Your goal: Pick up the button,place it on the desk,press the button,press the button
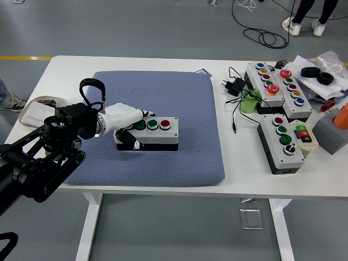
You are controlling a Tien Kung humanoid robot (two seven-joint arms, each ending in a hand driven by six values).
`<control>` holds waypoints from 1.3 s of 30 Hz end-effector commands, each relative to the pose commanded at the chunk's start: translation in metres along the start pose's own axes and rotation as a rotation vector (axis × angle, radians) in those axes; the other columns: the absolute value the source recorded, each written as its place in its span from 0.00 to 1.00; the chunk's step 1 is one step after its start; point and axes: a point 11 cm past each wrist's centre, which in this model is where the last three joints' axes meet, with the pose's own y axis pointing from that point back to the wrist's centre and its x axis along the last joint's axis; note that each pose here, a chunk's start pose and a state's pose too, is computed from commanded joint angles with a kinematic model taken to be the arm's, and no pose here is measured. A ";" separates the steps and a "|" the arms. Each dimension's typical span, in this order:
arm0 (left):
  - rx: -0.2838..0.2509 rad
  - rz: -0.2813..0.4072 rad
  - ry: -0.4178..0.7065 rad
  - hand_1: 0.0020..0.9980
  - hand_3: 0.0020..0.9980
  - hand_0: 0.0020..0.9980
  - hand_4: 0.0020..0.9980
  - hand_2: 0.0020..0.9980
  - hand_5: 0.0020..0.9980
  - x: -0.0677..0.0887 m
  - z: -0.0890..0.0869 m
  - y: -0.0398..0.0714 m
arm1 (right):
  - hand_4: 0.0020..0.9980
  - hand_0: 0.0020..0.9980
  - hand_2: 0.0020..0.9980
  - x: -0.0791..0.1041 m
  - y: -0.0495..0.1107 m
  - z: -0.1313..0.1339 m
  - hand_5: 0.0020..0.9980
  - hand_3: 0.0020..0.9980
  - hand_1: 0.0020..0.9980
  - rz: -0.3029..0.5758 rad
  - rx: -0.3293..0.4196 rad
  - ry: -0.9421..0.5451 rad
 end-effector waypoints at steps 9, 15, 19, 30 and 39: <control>-0.005 0.008 -0.002 0.96 1.00 0.87 1.00 1.00 0.90 0.008 0.003 0.006 | 0.32 0.64 0.62 0.000 0.000 -0.001 0.21 0.56 0.45 0.000 0.000 -0.002; -0.005 0.197 0.000 0.87 1.00 0.77 1.00 0.97 0.92 0.045 0.010 0.020 | 0.32 0.64 0.62 0.000 0.000 0.000 0.21 0.56 0.45 0.000 0.000 -0.001; -0.046 0.357 -0.012 0.87 1.00 0.77 1.00 0.97 0.92 0.073 0.026 0.037 | 0.32 0.64 0.62 0.000 0.000 0.000 0.21 0.56 0.45 -0.001 -0.002 0.002; -0.014 0.439 -0.007 0.00 0.76 0.01 0.82 0.07 1.00 0.083 0.034 0.052 | 0.32 0.64 0.62 -0.001 -0.001 0.003 0.21 0.56 0.45 -0.001 -0.007 0.001; -0.038 0.299 0.028 0.00 0.72 0.00 0.78 0.01 1.00 0.059 0.037 0.044 | 0.31 0.64 0.62 -0.002 -0.001 0.005 0.21 0.56 0.45 -0.003 -0.011 0.003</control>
